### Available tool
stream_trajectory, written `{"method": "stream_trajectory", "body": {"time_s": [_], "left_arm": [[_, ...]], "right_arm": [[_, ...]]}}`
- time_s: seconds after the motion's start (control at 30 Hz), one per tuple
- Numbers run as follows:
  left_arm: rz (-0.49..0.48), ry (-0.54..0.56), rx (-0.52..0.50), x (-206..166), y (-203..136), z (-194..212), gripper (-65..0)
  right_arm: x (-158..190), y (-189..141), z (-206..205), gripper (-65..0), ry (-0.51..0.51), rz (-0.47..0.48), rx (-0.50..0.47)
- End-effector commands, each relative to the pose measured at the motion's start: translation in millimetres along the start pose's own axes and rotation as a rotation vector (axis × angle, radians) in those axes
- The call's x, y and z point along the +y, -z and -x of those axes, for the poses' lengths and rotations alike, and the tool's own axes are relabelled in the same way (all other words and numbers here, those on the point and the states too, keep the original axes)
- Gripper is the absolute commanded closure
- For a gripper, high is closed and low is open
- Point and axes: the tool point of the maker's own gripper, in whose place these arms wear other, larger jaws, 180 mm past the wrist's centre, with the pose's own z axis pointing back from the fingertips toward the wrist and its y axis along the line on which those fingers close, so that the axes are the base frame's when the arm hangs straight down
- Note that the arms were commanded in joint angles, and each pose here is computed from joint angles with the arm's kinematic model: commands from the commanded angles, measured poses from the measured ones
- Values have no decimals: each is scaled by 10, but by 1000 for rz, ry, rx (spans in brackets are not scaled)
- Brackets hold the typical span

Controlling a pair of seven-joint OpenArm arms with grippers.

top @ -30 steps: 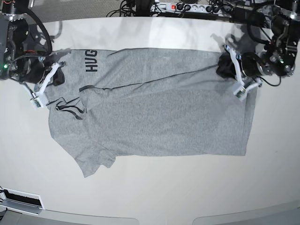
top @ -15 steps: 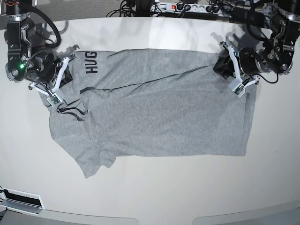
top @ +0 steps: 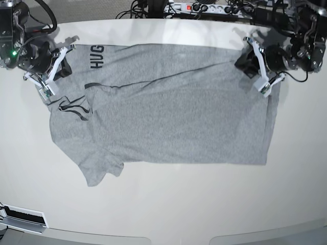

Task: Layout the t-shirt on the table in an organized manner, then fold the t-shirt properly
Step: 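Grasp the collar-side corners of the shirt with both grippers, then pull the collar edge away from the hem with both grippers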

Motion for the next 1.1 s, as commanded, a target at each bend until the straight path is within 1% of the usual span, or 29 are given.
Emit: {"method": "stream_trajectory", "body": {"time_s": [0.0,0.07,0.17,0.23,0.37,0.53,0.63,0.7,0.8,0.9,1.0,1.07], "left_arm": [[-38,33,202,53,-79,482,0],[-26,43,217,-6,-139,563,0],[-12,69,235,-103,-216,647,0],[-1,88,235,-170,-248,652,0],[6,113,220,-234,-261,581,0],[24,117,221,-297,-279,524,0],[22,145,229,-320,-311,470,0],[2,158,221,-304,-346,393,0],[-51,156,175,-232,-418,199,0],[-81,171,90,-196,-535,-94,0],[-78,139,-53,-162,-712,-508,0],[-77,108,-161,-76,-875,-806,0]], "right_arm": [[-44,-42,419,0,-23,22,173],[-31,-79,531,0,-24,19,208],[38,-161,651,0,-11,-11,236],[90,-209,708,0,-8,-29,247],[149,-280,781,0,-24,-26,268],[107,-288,732,0,-17,-5,263],[59,-317,652,0,-41,5,263],[13,-373,555,0,-73,24,262],[-47,-473,330,0,-129,54,223],[-57,-573,109,0,-154,69,164],[-57,-651,-155,-72,-153,81,90],[-40,-689,-335,-105,-154,83,39]]}}
